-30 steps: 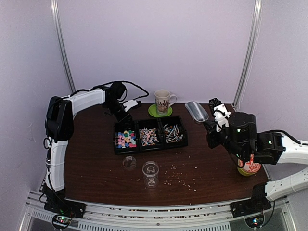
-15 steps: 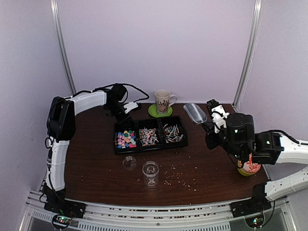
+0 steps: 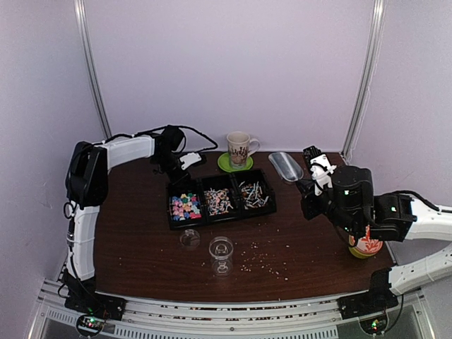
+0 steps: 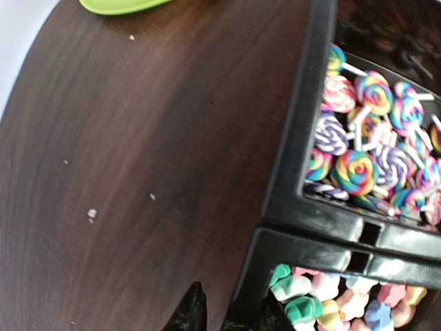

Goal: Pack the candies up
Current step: Move the plate to the center of the board.

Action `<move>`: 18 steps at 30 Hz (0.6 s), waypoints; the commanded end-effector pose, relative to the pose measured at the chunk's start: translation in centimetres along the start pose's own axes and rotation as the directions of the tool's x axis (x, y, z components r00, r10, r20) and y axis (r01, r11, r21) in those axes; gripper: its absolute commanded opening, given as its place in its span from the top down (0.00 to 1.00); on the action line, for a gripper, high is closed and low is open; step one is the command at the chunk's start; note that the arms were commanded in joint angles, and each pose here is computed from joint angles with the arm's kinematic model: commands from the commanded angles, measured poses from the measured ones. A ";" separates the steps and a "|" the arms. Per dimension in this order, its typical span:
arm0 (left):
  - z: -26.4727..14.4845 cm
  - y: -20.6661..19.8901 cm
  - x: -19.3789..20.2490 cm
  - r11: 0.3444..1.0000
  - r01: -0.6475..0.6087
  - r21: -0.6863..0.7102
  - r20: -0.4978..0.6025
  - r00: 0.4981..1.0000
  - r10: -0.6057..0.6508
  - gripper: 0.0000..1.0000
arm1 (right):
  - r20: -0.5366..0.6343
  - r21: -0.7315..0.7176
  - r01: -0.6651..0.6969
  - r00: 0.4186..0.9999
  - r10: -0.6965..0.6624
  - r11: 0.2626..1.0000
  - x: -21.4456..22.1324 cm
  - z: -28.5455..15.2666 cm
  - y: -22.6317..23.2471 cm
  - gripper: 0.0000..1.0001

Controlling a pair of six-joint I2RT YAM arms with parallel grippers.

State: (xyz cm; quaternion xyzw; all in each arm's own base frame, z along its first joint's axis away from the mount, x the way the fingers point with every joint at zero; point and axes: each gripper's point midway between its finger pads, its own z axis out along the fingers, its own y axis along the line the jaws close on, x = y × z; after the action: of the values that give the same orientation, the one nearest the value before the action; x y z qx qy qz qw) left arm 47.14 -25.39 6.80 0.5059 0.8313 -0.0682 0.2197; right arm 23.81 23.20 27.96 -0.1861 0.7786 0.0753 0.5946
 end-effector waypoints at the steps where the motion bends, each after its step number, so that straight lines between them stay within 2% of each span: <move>1: -1.0 -1.4 1.8 0.999 0.022 0.028 -0.040 0.999 -0.021 0.78 | 0.031 -0.006 -0.026 0.999 0.026 1.000 -0.9 -0.3 0.0 1.00; 8: -1.7 -3.0 4.0 0.996 0.077 0.049 -0.086 0.994 -0.072 0.80 | 0.027 -0.018 -0.024 0.999 0.024 1.000 -0.8 0.0 0.6 1.00; 18: -3.3 -3.3 6.9 0.985 0.167 -0.039 -0.159 0.972 -0.171 0.80 | 0.033 -0.027 -0.042 0.999 0.043 0.999 -0.5 0.2 0.7 1.00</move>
State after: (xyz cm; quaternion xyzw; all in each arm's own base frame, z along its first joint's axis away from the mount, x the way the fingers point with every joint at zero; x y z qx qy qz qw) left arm 41.35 -21.75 5.17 0.4653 0.8697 -0.0563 0.1547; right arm 23.93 23.68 28.30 -0.1809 0.7746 0.0869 0.5997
